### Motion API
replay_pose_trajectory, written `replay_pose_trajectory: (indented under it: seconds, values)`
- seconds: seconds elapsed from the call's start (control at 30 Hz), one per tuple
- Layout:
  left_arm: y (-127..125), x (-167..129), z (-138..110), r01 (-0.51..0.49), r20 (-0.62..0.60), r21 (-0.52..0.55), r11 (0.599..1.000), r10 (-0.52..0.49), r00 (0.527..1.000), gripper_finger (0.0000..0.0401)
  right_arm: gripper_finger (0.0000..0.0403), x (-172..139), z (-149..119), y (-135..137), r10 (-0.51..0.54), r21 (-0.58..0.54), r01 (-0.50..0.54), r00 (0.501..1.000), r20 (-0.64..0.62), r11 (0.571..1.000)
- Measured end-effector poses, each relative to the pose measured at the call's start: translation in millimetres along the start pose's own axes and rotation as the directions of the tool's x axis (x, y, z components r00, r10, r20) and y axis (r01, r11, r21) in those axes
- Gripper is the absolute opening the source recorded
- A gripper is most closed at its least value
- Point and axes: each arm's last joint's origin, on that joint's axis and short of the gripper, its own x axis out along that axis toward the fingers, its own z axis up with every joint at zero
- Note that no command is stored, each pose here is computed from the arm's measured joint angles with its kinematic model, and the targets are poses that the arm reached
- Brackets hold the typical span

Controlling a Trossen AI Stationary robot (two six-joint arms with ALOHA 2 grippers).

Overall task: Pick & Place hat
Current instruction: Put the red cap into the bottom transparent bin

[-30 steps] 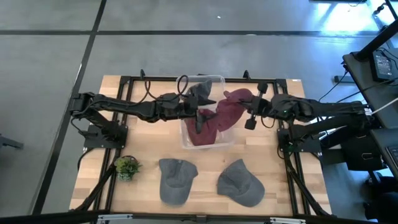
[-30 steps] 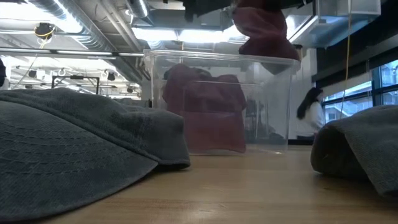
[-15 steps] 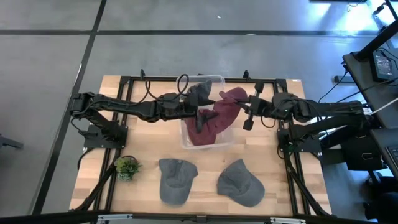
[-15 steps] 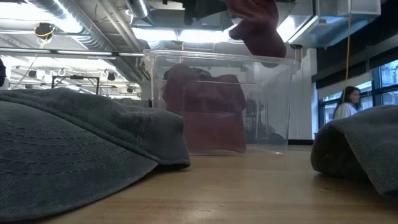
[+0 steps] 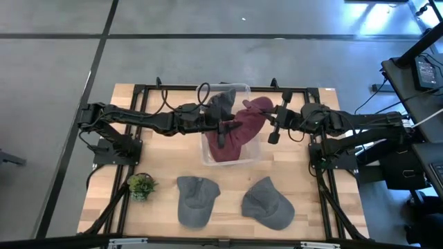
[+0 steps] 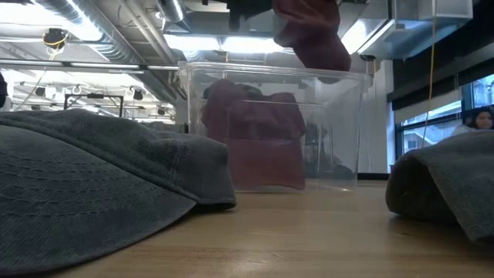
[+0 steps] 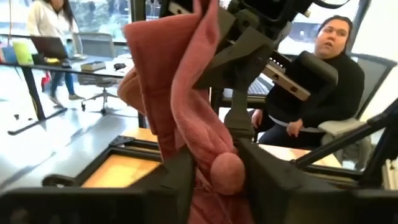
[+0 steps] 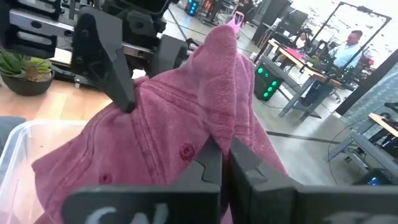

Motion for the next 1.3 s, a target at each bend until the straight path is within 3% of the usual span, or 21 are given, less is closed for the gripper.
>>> replay_pose_trajectory:
  seconds: [0.17, 0.37, 0.57, 0.73, 0.93, 1.07, 1.3]
  values:
    - [-0.7, -0.3, 0.6, 0.026, 0.001, 0.089, 0.996, -0.026, 1.000, 0.0020, 0.0012, 0.0, 0.0, 0.1, 0.003, -0.016, -0.003, 1.000, 0.001, 1.000]
    - [1.0, -1.4, 2.8, 0.050, 0.006, 0.094, 0.994, -0.051, 0.999, 0.0023, 0.0058, -0.2, -0.5, 1.7, 0.046, -0.042, -0.045, 0.999, 0.007, 0.998]
    - [5.8, -0.2, 6.7, 0.103, 0.005, 0.097, 0.990, -0.104, 0.995, 0.0020, 0.0158, -5.3, -2.5, -0.4, 0.048, 0.008, -0.048, 0.999, -0.014, 0.999]
    - [8.8, 2.8, 31.2, 0.176, -0.074, 0.078, 0.981, -0.170, 0.983, 0.0020, 0.0220, -20.4, -13.4, -7.9, -0.040, 0.036, 0.045, 0.989, -0.139, 0.998]
    - [7.4, -2.2, 56.0, 0.207, -0.250, 0.095, 0.974, -0.178, 0.952, 0.0020, 0.0236, -47.7, -35.7, -13.5, 0.005, 0.127, 0.037, 0.947, -0.320, 0.991]
    - [6.4, -7.2, 63.0, 0.327, -0.327, 0.175, 0.929, -0.258, 0.909, 0.0021, 0.0236, -59.5, -43.9, -16.7, 0.015, 0.173, 0.055, 0.925, -0.380, 0.983]
    - [11.0, -10.5, 58.7, 0.445, -0.398, 0.352, 0.824, -0.298, 0.867, 0.0022, 0.0236, -60.2, -43.2, -17.3, 0.014, 0.195, 0.064, 0.928, -0.372, 0.979]
